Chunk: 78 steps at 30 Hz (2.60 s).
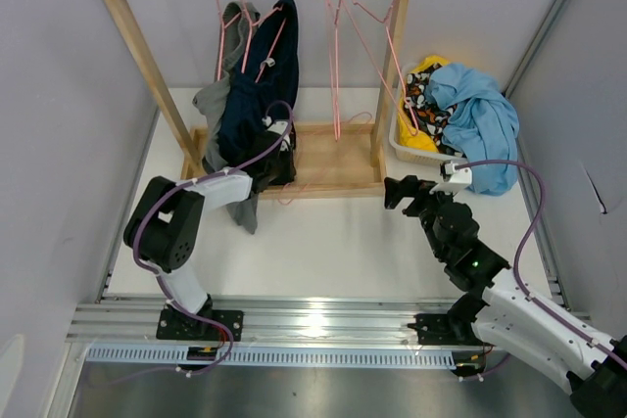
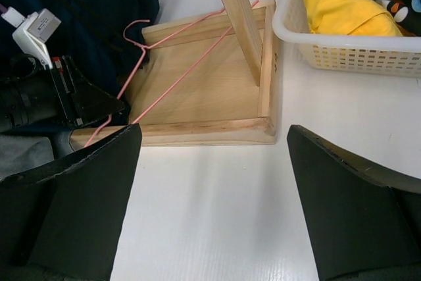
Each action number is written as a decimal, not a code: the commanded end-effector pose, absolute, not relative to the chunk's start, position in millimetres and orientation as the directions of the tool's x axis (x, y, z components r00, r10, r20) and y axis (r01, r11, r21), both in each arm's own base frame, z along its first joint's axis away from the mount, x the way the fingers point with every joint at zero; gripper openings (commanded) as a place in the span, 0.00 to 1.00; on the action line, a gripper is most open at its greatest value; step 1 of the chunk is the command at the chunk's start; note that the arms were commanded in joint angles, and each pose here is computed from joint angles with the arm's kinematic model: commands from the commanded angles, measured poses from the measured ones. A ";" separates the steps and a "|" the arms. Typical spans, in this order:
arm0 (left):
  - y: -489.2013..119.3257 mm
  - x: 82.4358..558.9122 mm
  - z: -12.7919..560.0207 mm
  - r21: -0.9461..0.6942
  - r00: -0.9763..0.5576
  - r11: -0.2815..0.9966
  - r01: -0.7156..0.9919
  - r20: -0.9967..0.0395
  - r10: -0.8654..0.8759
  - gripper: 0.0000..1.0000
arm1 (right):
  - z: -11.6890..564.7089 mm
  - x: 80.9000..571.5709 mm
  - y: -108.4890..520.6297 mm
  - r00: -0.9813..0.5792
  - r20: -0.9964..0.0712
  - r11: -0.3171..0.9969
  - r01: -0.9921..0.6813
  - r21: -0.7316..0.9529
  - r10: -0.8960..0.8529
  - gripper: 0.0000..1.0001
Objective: Remove the shorts from the hanger
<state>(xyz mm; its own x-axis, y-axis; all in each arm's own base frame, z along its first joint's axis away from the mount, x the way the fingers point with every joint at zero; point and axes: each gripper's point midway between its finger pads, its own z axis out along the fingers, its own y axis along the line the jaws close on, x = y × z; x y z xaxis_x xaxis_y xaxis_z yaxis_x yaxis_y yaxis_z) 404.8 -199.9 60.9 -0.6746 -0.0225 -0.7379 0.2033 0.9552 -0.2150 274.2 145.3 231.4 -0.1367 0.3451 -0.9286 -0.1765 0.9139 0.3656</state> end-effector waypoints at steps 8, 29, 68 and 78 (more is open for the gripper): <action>-215.0 413.0 69.7 -0.291 -0.660 0.926 0.242 -0.749 -0.063 0.00 | 237.5 274.7 140.1 -0.098 -0.924 0.910 -0.162 0.382 0.370 0.99; -189.7 333.8 282.4 -0.234 -0.427 0.923 0.306 -0.900 -0.087 0.00 | 247.4 265.7 138.3 -0.096 -0.899 0.881 -0.180 0.438 0.427 0.99; -274.7 260.2 251.0 0.060 -0.443 0.829 0.556 -0.823 0.356 0.00 | 253.5 249.2 115.8 -0.060 -0.892 0.878 -0.155 0.452 0.449 1.00; -224.8 262.2 301.9 0.482 -0.315 0.853 0.199 -0.793 0.521 0.00 | 248.0 244.9 108.5 -0.048 -0.893 0.882 -0.143 0.449 0.447 0.99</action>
<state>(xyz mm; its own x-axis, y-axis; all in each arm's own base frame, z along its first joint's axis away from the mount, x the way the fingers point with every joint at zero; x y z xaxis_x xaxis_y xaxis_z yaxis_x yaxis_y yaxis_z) 245.3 -247.8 242.5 -0.3806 0.5639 -0.7329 0.4181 0.8119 0.4075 244.3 111.8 250.8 -0.0591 0.4483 -0.8919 -0.1606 0.8776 0.4517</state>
